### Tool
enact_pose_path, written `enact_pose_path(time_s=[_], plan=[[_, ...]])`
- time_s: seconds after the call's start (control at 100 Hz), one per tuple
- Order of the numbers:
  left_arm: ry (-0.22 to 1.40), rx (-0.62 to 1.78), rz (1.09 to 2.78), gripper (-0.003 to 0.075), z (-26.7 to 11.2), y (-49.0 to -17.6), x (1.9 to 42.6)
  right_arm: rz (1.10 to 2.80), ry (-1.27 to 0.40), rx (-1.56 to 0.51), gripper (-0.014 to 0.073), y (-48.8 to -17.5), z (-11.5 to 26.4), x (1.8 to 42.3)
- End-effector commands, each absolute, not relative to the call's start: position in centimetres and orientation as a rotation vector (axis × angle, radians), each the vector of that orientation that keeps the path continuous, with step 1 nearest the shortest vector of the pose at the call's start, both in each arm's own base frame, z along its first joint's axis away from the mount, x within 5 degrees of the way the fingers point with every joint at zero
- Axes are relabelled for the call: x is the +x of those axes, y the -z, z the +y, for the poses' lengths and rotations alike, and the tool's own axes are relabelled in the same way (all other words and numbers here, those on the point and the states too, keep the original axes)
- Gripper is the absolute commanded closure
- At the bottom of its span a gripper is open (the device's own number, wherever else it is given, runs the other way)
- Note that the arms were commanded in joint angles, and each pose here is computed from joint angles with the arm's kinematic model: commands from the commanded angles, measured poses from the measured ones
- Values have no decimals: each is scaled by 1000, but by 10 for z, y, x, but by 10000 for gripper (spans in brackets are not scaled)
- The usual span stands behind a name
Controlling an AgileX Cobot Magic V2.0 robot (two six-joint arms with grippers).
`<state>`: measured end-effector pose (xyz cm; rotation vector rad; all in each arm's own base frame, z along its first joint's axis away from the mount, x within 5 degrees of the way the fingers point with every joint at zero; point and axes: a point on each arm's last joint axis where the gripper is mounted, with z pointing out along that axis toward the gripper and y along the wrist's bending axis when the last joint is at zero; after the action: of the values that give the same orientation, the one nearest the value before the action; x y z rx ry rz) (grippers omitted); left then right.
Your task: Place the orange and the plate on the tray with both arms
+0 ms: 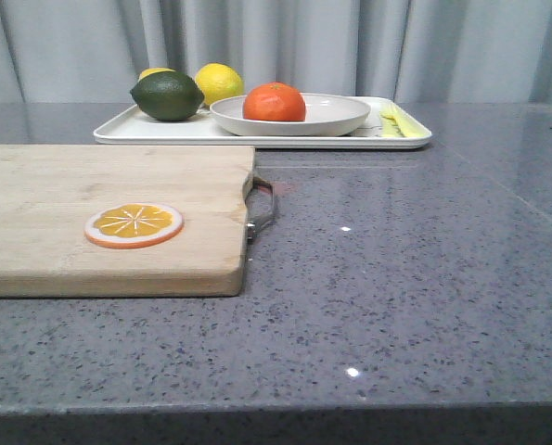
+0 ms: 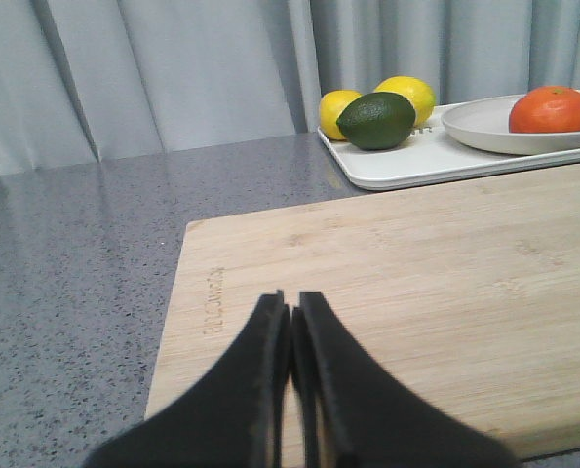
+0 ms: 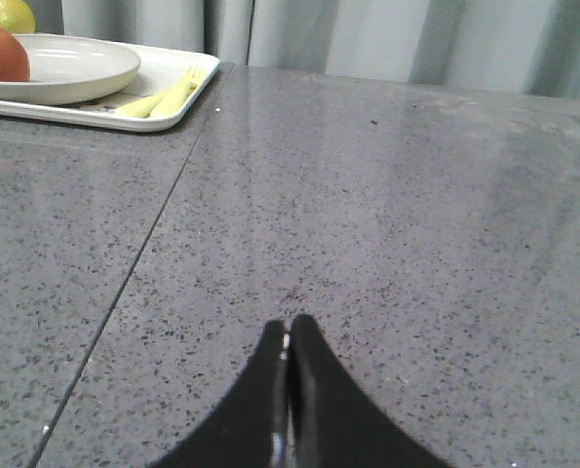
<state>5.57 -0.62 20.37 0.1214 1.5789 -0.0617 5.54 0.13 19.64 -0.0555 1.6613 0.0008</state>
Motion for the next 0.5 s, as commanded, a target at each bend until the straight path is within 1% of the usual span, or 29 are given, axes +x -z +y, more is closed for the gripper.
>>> enact_pose_path(time_s=[0.0,0.49], plan=[[75,111,1471,741,-6,-210,53,1520,0,-67,697,-207,2,55],[75,111,1471,740,-6,-210,53,1526,1,-67,697,-207,2,55]])
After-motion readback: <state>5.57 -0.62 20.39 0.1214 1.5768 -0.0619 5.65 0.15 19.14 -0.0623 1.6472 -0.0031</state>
